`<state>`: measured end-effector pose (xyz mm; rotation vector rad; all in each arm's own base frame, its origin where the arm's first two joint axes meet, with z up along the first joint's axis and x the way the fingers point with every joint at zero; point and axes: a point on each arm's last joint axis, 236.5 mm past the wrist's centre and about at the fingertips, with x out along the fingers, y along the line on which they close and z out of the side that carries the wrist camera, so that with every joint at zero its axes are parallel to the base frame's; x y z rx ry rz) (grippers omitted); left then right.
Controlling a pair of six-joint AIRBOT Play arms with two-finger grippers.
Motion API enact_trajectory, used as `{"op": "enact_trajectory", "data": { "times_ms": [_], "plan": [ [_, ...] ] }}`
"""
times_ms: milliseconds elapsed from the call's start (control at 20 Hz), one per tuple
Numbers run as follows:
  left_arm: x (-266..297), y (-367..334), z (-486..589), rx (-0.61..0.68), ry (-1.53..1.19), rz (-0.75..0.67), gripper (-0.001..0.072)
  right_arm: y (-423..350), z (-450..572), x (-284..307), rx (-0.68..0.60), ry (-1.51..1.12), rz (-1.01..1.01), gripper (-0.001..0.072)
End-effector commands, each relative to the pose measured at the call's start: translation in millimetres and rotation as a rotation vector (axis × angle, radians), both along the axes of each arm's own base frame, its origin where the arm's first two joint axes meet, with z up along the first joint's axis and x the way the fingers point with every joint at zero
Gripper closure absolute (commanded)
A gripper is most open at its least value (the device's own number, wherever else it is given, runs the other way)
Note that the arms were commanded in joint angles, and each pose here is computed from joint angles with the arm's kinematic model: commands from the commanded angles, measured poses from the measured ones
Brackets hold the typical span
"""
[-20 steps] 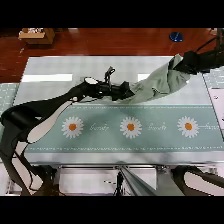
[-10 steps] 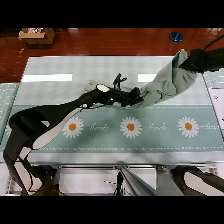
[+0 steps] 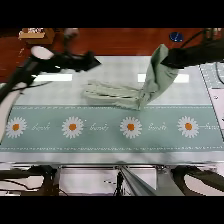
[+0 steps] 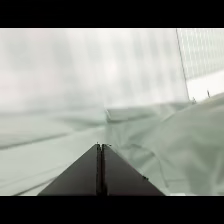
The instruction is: Fold the shirts.
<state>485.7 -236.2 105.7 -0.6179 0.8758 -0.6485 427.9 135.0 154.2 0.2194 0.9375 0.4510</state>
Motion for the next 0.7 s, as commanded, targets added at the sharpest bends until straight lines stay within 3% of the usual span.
{"op": "enact_trajectory", "data": {
  "times_ms": [0,200,450,650],
  "plan": [
    [-3.3,111.6,72.1,0.078,-0.137,0.15,0.0686,56.3,-25.7,16.9,0.012,-0.012,0.048,0.0686],
    [-36.4,171.1,134.9,0.105,-0.242,0.243,0.0685,132.6,-74.4,36.9,0.046,-0.027,0.088,0.0685],
    [-73.3,163.5,154.2,0.157,-0.284,0.163,0.0685,220.9,-125.4,35.0,0.167,0.001,0.093,0.0686],
    [-77.0,161.3,150.2,0.165,-0.275,0.145,0.0685,254.3,-147.9,22.0,0.186,0.019,0.117,0.0685]
  ]
}}
